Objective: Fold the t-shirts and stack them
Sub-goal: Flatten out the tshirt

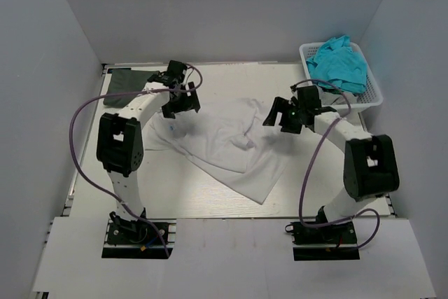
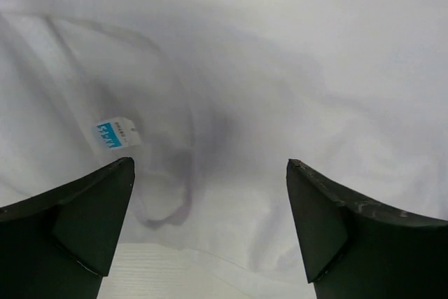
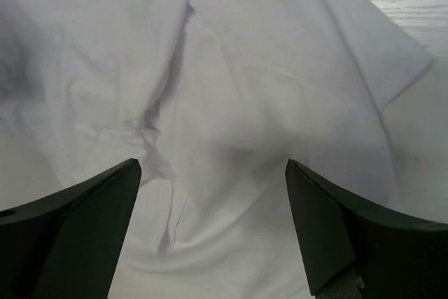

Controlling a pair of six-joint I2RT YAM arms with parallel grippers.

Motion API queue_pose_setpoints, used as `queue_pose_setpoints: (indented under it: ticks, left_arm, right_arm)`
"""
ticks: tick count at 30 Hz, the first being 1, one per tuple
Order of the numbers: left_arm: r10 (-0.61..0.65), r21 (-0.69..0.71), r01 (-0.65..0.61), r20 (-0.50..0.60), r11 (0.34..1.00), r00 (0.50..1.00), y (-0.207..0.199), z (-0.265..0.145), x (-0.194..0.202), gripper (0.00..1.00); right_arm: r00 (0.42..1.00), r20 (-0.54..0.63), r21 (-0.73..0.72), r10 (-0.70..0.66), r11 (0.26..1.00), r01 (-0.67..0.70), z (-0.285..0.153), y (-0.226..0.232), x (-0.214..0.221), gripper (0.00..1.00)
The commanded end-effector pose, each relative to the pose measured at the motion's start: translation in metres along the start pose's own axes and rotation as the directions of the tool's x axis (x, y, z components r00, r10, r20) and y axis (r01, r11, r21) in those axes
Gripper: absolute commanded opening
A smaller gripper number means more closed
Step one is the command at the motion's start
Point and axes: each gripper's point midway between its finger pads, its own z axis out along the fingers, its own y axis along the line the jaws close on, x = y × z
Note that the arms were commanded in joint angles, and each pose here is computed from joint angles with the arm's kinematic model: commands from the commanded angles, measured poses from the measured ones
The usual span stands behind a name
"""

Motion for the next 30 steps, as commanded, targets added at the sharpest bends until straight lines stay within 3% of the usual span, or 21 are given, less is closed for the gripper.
queue_pose_setpoints:
  ticks: [1, 4, 8, 15, 21, 24, 30]
  left_arm:
    - [0.168, 0.071, -0.181, 0.159, 0.981, 0.973, -0.039, -0.070, -0.018, 0.99]
    - [0.279, 0.082, -0.292, 0.139, 0.953, 0.950, -0.067, -0.084, 0.016, 0.99]
    - [0.444, 0.131, -0.446, 0.047, 0.885, 0.895, -0.108, -0.083, 0.092, 0.99]
    - [0.553, 0.192, -0.540, -0.018, 0.820, 0.833, -0.146, -0.075, 0.173, 0.98]
    - [0.599, 0.172, -0.581, -0.075, 0.795, 0.797, -0.157, -0.058, 0.211, 0.97]
    - [0.579, 0.097, -0.572, -0.097, 0.815, 0.809, -0.149, -0.043, 0.210, 0.97]
    - [0.590, 0.152, -0.574, -0.095, 0.804, 0.801, -0.165, -0.037, 0.223, 0.97]
  right_arm:
    - [0.986, 0.152, 0.033, -0.071, 0.997, 0.067, -0.050, 0.016, -0.033, 0.90]
    - [0.975, 0.214, 0.137, -0.050, 0.990, 0.021, -0.072, 0.001, -0.034, 0.90]
    - [0.974, 0.221, 0.275, 0.045, 0.956, -0.106, -0.091, -0.027, -0.015, 0.90]
    - [0.966, 0.242, 0.322, 0.085, 0.933, -0.163, -0.110, -0.040, -0.004, 0.90]
    - [0.966, 0.246, 0.364, 0.083, 0.915, -0.172, -0.120, -0.052, 0.006, 0.90]
    - [0.962, 0.259, 0.357, 0.087, 0.917, -0.179, -0.124, -0.053, 0.007, 0.90]
    - [0.966, 0.243, 0.371, 0.093, 0.911, -0.182, -0.124, -0.058, 0.012, 0.90]
